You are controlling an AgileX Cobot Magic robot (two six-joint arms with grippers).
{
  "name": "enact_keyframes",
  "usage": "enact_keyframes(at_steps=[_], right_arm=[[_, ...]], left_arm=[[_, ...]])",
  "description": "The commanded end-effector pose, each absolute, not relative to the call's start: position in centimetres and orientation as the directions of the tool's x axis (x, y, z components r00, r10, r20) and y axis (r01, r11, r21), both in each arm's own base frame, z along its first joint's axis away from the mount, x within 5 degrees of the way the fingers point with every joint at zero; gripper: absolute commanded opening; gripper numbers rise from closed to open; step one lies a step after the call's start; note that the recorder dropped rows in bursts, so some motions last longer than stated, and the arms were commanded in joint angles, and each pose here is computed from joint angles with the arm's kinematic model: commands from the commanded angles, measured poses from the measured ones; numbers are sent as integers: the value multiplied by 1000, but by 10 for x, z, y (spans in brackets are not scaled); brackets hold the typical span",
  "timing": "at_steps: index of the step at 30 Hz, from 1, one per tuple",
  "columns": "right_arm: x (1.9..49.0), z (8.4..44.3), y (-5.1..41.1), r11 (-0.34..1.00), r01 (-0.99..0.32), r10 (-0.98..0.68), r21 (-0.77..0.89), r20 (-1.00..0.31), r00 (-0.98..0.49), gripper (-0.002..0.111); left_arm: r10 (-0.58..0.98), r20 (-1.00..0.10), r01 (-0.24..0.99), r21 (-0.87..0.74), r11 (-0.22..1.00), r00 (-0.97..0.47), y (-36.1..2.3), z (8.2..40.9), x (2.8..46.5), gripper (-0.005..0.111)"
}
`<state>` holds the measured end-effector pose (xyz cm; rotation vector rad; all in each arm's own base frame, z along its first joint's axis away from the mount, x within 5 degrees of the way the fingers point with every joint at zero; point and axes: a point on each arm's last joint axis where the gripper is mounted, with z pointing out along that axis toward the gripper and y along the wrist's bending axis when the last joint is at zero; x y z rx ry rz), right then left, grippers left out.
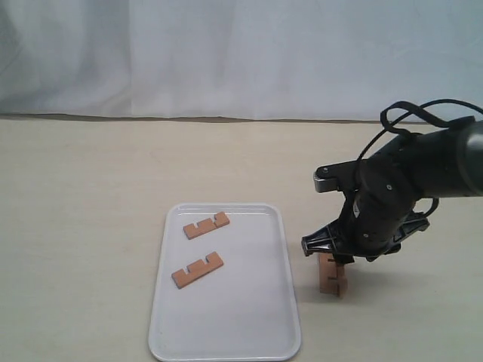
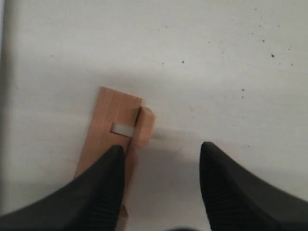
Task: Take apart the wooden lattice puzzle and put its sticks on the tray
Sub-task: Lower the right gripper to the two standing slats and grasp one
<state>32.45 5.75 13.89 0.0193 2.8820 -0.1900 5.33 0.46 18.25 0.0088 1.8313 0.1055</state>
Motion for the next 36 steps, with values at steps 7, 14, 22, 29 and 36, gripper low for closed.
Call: enact_keyframes(at_steps=[7,14,22,29,36], right_arm=[[334,136,61,995,71,45,-70,-319,-947,46],[331,134,57,991,53,18,-120,-279,-960,46],[325,130,54,987,19,-21,-160,-242,-970,46],[322,127,47,990,52,23,-129,-219,-975,46],[321,123,50,994,74,52,-84,-239,-970,46]], left_arm=[[61,-968,-50,75,996,-245,4,183,54,0],[61,-968,-50,75,996,-245,4,183,54,0],[61,-968,-50,75,996,-245,4,183,54,0],[61,-968,-50,75,996,-245,4,183,54,0],[61,-968,-50,75,996,-245,4,183,54,0]])
